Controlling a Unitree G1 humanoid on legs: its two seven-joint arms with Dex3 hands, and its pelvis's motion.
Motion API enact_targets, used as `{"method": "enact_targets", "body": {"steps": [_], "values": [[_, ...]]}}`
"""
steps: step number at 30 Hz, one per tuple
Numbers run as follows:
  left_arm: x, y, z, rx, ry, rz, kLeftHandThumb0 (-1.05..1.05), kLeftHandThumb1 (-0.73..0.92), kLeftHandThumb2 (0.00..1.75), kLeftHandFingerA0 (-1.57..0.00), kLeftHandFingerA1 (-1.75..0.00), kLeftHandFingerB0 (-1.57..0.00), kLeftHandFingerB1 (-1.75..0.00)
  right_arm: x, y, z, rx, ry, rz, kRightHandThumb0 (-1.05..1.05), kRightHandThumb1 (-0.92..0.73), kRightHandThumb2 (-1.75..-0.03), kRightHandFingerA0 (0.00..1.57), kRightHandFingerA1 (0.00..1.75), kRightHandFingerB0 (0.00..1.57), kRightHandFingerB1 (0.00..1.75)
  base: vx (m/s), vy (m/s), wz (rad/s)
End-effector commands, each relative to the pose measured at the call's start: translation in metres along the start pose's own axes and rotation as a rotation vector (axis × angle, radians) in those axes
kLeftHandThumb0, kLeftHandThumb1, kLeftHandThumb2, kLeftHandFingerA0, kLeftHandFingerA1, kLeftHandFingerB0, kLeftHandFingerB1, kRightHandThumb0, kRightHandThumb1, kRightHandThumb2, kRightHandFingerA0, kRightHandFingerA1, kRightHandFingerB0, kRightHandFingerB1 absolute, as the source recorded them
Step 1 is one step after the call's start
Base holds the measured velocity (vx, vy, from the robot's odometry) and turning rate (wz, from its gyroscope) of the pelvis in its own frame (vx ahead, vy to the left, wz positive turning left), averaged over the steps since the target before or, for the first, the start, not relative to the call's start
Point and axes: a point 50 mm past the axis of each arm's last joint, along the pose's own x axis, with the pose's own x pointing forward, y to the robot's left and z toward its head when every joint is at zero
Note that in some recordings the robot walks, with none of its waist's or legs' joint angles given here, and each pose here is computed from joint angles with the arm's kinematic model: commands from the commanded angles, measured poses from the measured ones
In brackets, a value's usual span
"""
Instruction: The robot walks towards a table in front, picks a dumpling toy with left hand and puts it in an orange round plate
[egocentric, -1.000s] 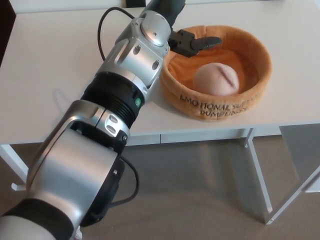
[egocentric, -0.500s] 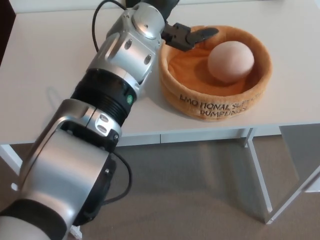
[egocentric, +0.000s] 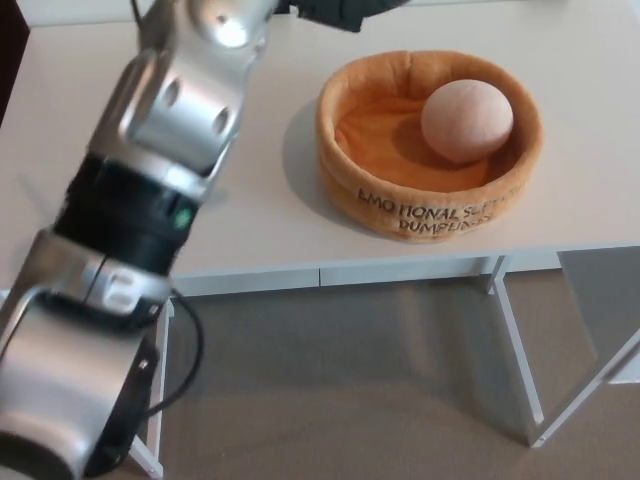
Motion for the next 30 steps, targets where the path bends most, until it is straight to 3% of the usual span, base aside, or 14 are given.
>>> {"method": "enact_targets", "body": {"steps": [1, 4, 6, 7, 10, 11, 15, 16, 17, 18, 21, 23, 24, 30], "values": [[-0.137, 0.044, 0.02, -0.001, -0.375, 0.055, -0.5, 0.42, 0.65, -0.22, -0.41, -0.15, -0.37, -0.006, -0.008, -0.011, -0.018, 0.058, -0.023, -0.49, -0.53, -0.55, 0.6, 0.47, 0.33, 0.35, 0.0, 0.0, 0.0], [-0.195, 0.048, 0.008, 0.005, -0.397, 0.055, -0.5, 0.42, 0.66, -0.23, -0.4, -0.14, -0.37, -0.007, -0.008, -0.013, -0.017, 0.057, -0.021, -0.48, -0.53, -0.55, 0.64, 0.51, 0.32, 0.36, 0.0, 0.0, 0.0], [-0.209, 0.048, 0.004, 0.012, -0.381, 0.048, -0.5, 0.42, 0.66, -0.23, -0.4, -0.14, -0.37, -0.007, -0.008, -0.016, -0.025, 0.083, -0.023, -0.53, -0.52, -0.56, 0.7, 0.51, 0.33, 0.35, 0.0, 0.0, 0.0], [-0.234, 0.045, -0.009, -0.019, -0.325, 0.026, -0.24, 0.33, 0.88, -0.09, -0.51, -0.08, -0.51, -0.011, -0.007, -0.02, -0.028, 0.1, -0.037, -0.53, -0.5, -0.56, 0.71, 0.51, 0.34, 0.35, 0.0, 0.0, 0.0], [-0.254, 0.044, -0.021, -0.049, -0.274, 0.004, -0.23, 0.35, 0.88, -0.09, -0.51, -0.08, -0.51, -0.012, -0.007, -0.02, -0.028, 0.099, -0.041, -0.52, -0.52, -0.56, 0.71, 0.52, 0.33, 0.35, 0.0, 0.0, 0.0], [-0.278, 0.042, -0.04, -0.082, -0.164, -0.02, -0.5, 0.43, 0.65, -0.22, -0.38, -0.16, -0.37, -0.014, -0.008, -0.022, -0.014, 0.103, -0.039, -0.48, -0.53, -0.55, 0.63, 0.49, 0.33, 0.35, 0.0, 0.0, 0.0], [-0.312, 0.038, -0.073, -0.094, 0.054, -0.047, -0.56, 0.42, 0.68, -0.24, -0.39, -0.15, -0.39, -0.015, -0.008, -0.025, -0.024, 0.108, -0.045, -0.51, -0.52, -0.56, 0.69, 0.51, 0.34, 0.35, 0.0, 0.0, 0.0], [-0.333, 0.035, -0.09, -0.132, 0.18, -0.062, -0.22, 0.31, 0.86, -0.09, -0.51, -0.09, -0.5, -0.017, -0.006, -0.026, -0.015, 0.103, -0.043, -0.44, -0.54, -0.56, 0.68, 0.52, 0.34, 0.35, 0.0, 0.0, 0.0], [-0.349, 0.033, -0.101, -0.166, 0.258, -0.072, -0.22, 0.31, 0.86, -0.09, -0.51, -0.09, -0.5, -0.018, -0.005, -0.026, -0.003, 0.094, -0.04, -0.44, -0.54, -0.56, 0.68, 0.52, 0.34, 0.35, 0.0, 0.0, 0.0], [-0.36, 0.029, -0.111, -0.18, 0.337, -0.085, -0.47, 0.4, 0.64, -0.26, -0.39, -0.2, -0.36, -0.019, -0.005, -0.026, -0.007, 0.089, -0.039, -0.46, -0.53, -0.56, 0.68, 0.51, 0.36, 0.35, 0.0, 0.0, 0.0], [-0.384, 0.02, -0.13, -0.189, 0.488, -0.115, -0.51, 0.4, 0.66, -0.27, -0.4, -0.21, -0.37, -0.02, -0.005, -0.028, -0.009, 0.093, -0.043, -0.46, -0.53, -0.55, 0.65, 0.5, 0.35, 0.34, 0.0, 0.0, 0.0], [-0.413, 0.011, -0.155, -0.201, 0.656, -0.154, -0.52, 0.41, 0.67, -0.26, -0.4, -0.21, -0.38, -0.02, -0.006, -0.033, -0.002, 0.121, -0.061, -0.47, -0.52, -0.55, 0.74, 0.52, 0.35, 0.34, 0.0, 0.0, 0.0], [-0.422, 0.008, -0.163, -0.2, 0.716, -0.168, -0.46, 0.47, 0.54, -0.32, -0.33, -0.26, -0.32, -0.02, -0.006, -0.034, 0.006, 0.122, -0.066, -0.42, -0.53, -0.56, 0.72, 0.54, 0.34, 0.35, 0.0, 0.0, 0.0], [-0.447, -0.001, -0.195, -0.203, 0.945, -0.215, -0.48, 0.45, 0.54, -0.29, -0.33, -0.28, -0.31, -0.019, -0.006, -0.033, 0.006, 0.121, -0.058, -0.49, -0.52, -0.56, 0.66, 0.49, 0.33, 0.33, 0.0, 0.0, 0.0]]}}
